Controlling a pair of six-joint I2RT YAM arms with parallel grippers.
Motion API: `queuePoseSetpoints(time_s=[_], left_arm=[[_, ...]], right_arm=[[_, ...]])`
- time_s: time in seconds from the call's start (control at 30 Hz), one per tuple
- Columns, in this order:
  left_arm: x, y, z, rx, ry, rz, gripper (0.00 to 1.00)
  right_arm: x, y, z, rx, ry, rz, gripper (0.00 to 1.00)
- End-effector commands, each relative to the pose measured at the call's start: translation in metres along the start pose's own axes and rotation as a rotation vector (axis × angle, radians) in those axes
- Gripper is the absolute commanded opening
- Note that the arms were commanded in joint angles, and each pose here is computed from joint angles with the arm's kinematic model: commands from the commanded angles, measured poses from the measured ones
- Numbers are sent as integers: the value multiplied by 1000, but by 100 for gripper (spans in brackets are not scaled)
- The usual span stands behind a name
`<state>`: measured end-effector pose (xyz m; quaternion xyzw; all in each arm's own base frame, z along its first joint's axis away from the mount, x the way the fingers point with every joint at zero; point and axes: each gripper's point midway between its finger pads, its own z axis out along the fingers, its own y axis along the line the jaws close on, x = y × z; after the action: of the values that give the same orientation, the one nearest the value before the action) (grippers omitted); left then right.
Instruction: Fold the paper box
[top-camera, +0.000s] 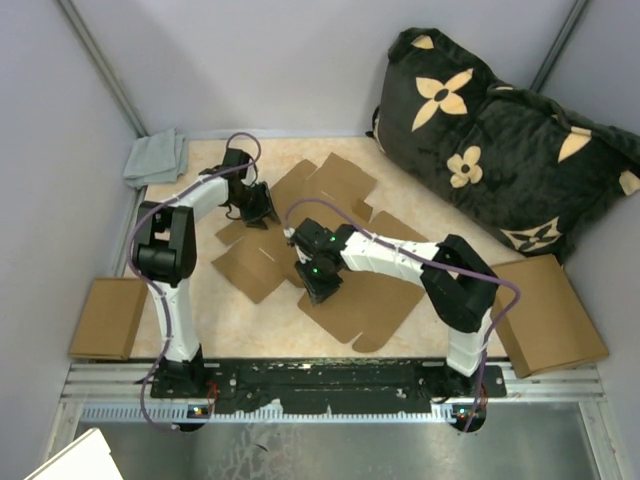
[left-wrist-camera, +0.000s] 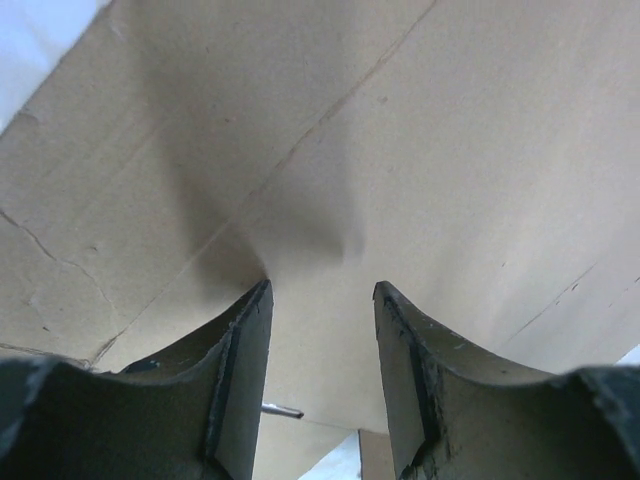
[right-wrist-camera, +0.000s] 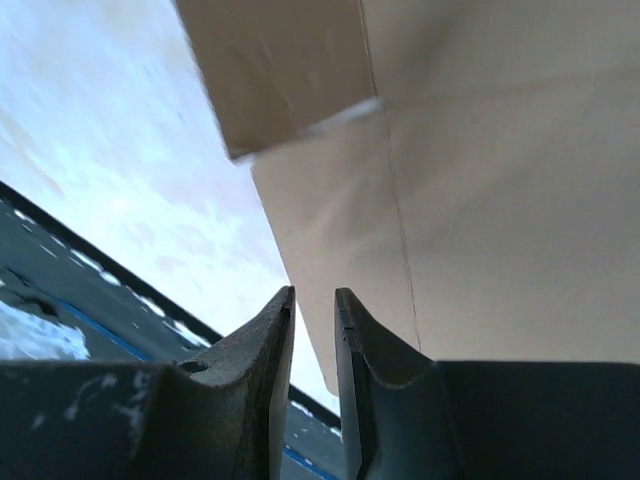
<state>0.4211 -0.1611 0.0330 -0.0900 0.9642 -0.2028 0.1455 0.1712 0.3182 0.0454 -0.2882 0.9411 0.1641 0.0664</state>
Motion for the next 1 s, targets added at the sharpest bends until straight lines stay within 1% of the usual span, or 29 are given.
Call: queuePoseSetpoints(time_s=[0.0, 0.1, 0.13, 0.2, 0.23, 0.3, 0.33, 0.4, 0.43, 0.57, 0.67, 0.73, 0.87, 0.97], left_arm=[[-23, -14, -3, 15, -31, 18, 52], [-36, -22, -27, 15, -99, 39, 53], [-39, -26, -37, 19, -125, 49, 53], [-41, -32, -57, 29, -161, 59, 54], [-38, -34, -66, 37, -174, 60, 54], [-31, -36, -81, 52, -201, 57, 54], [-25, -36, -86, 64, -208, 52, 54], [-12, -37, -95, 92, -219, 41, 54], [-4, -36, -97, 102, -218, 37, 54], [26, -28, -106, 131, -217, 42, 54], [43, -21, -107, 123, -189, 58, 53], [52, -15, -106, 102, -168, 74, 53], [62, -2, -100, 63, -138, 94, 53], [68, 10, -84, 23, -96, 82, 53]], right_arm=[[-61, 17, -28, 0, -135, -13, 23], [-92, 1, -65, 69, -233, -18, 23], [-98, -12, -77, 94, -258, 0, 23], [-105, -55, -93, 143, -298, 76, 23], [-101, -82, -95, 174, -306, 125, 22], [-76, -138, -88, 250, -275, 229, 21], [-64, -157, -86, 288, -268, 258, 20], [-41, -180, -77, 371, -225, 263, 20], [-35, -181, -81, 382, -233, 259, 20], [-20, -175, -72, 339, -238, 300, 20], [-5, -177, -57, 343, -193, 336, 20], [4, -174, -45, 314, -168, 355, 20], [16, -151, -29, 251, -146, 358, 20], [17, -127, -19, 201, -132, 337, 20]])
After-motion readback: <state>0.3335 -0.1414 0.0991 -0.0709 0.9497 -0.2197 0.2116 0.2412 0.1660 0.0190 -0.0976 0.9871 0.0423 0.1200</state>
